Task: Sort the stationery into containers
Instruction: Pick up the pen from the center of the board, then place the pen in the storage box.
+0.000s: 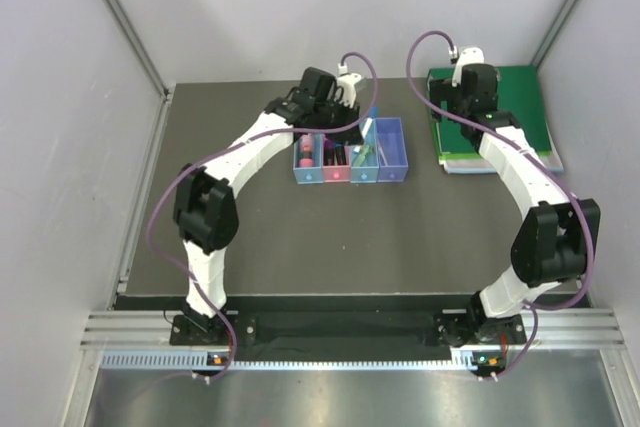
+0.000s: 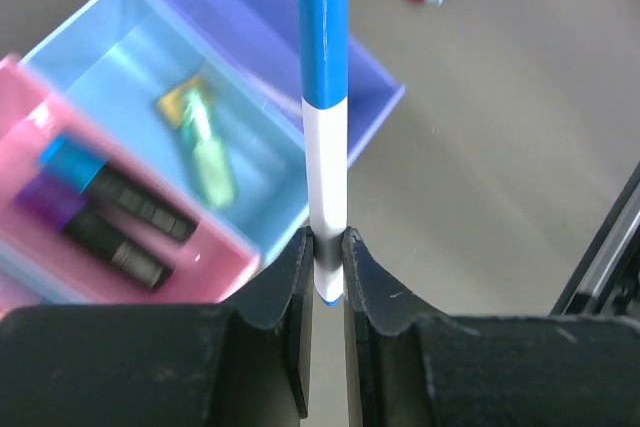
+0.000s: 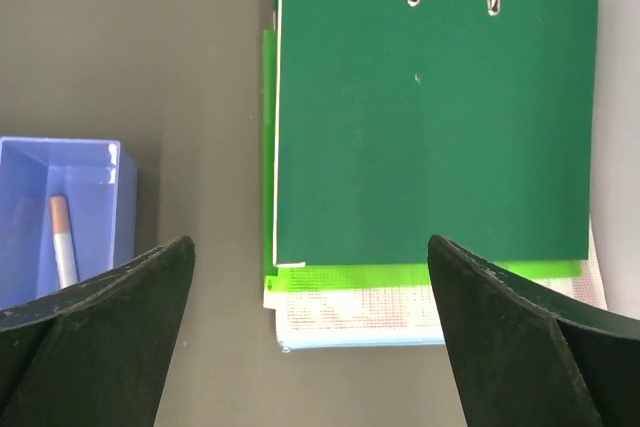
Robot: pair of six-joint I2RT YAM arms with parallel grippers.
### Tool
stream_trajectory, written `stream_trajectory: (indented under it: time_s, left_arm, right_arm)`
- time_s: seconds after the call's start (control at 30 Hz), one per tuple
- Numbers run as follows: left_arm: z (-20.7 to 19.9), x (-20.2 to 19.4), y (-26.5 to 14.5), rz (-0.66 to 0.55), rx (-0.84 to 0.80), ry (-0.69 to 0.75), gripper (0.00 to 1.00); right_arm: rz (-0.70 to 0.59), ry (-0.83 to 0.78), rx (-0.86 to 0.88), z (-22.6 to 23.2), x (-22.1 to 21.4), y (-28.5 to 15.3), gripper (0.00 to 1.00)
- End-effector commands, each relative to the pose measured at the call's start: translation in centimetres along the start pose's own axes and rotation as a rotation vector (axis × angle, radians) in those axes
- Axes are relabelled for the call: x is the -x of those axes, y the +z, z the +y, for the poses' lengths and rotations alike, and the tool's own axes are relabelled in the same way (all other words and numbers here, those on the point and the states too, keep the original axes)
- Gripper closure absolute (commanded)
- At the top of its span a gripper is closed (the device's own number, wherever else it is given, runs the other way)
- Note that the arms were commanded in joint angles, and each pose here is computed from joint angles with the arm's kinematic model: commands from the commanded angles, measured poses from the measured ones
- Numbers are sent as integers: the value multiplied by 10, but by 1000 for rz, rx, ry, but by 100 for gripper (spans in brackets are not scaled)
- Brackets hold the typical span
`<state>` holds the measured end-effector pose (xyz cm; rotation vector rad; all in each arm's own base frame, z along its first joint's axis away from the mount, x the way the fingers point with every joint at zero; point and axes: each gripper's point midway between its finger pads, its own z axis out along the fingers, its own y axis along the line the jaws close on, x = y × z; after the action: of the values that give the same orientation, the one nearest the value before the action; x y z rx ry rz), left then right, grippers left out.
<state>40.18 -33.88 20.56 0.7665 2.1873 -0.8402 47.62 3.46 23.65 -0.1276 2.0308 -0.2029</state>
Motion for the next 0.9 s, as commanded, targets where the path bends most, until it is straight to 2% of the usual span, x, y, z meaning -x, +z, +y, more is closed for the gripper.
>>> stream_trajectory:
  time_s: [0.0, 0.27, 0.53, 0.73, 0.8, 0.87]
  left_arm:
    - [-27, 44, 30, -137, -139, -13, 100]
    - [-29, 62, 70, -211, -174, -51, 100]
    - [-6, 35, 111, -186, -44, -67, 100]
    - [13, 16, 126, -162, 60, -36, 94]
    - [17, 13, 129, -156, 75, -34, 88]
    - [19, 10, 131, -152, 81, -30, 87]
  right_arm:
    - [-78, 27, 25, -7, 30, -25, 0]
    - [-86, 42, 48, -4, 26, -31, 0]
    - [-89, 61, 64, -2, 23, -37, 1]
    - [-77, 88, 85, 2, 18, -37, 0]
    - [-73, 93, 92, 3, 15, -38, 0]
    - [-70, 94, 95, 4, 13, -38, 0]
